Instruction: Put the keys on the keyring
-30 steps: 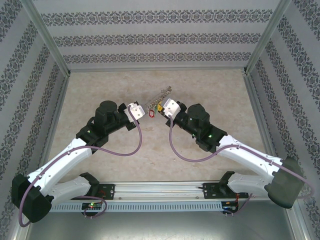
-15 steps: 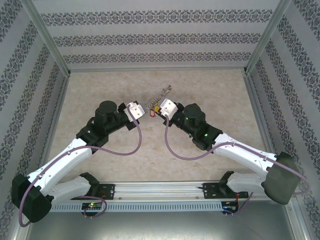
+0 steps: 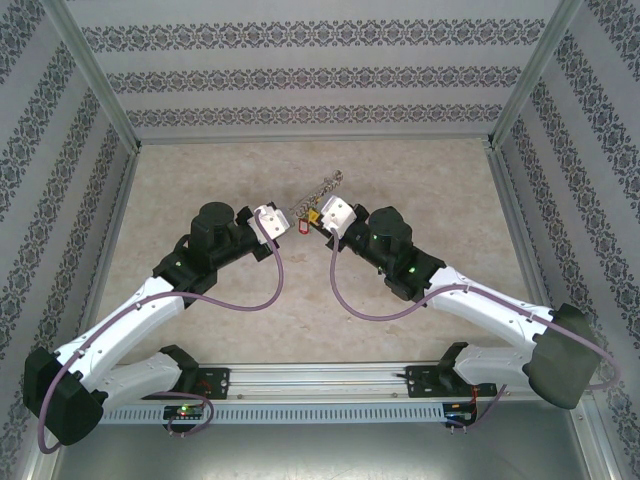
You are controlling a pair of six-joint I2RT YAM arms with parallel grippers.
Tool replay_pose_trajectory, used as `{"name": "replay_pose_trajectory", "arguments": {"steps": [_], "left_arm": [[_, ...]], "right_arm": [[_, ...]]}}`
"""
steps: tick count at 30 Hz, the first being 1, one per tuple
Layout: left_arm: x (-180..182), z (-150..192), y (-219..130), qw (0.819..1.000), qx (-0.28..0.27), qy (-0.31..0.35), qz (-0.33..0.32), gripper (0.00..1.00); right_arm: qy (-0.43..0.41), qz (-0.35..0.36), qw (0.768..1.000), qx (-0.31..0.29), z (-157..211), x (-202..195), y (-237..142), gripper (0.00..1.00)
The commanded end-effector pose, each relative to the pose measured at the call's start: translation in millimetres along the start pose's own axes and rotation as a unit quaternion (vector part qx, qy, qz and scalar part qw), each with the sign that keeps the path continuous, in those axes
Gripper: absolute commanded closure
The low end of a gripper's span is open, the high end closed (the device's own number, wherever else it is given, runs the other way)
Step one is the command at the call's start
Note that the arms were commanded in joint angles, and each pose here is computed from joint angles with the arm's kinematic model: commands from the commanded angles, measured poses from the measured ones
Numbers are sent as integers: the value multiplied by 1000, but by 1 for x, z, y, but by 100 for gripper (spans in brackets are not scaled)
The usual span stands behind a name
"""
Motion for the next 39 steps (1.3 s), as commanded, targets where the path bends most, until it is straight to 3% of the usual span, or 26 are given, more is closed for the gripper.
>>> {"name": "replay_pose_trajectory", "arguments": {"steps": [1,6,15,22,39], "left_arm": [[8,-23,-5,999,-47,4,-18,100],[9,-19,-4,999,-41,5,-26,100],[14,-12,-2,998,-32,34,-48,100],[15,-17,-3,996,-39,70,-48,100],[10,-22,-10,996,-56,59,-38,100]], "right_arm": [[1,-1,999,-54,-30,-2,-6,78],[5,-14,998,-62,-30,1,-11,84],[40,-3,998,-57,-21,-2,-21,74],[40,-49,997,-54,-12,15,-23,71],[34,-41,996,-78,-25,7,-4,61]]}}
Point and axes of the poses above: each hand's point on the last joint's axis, 136 mm out from that joint toward the fingers, its own y axis out along the fingers, its own x axis along the line the jaws close on, z = x × y, the point moved 1 cm from there along -y, back along the fingers, and after that the axes turned 3 degrees about y, right-handed, at the moved point
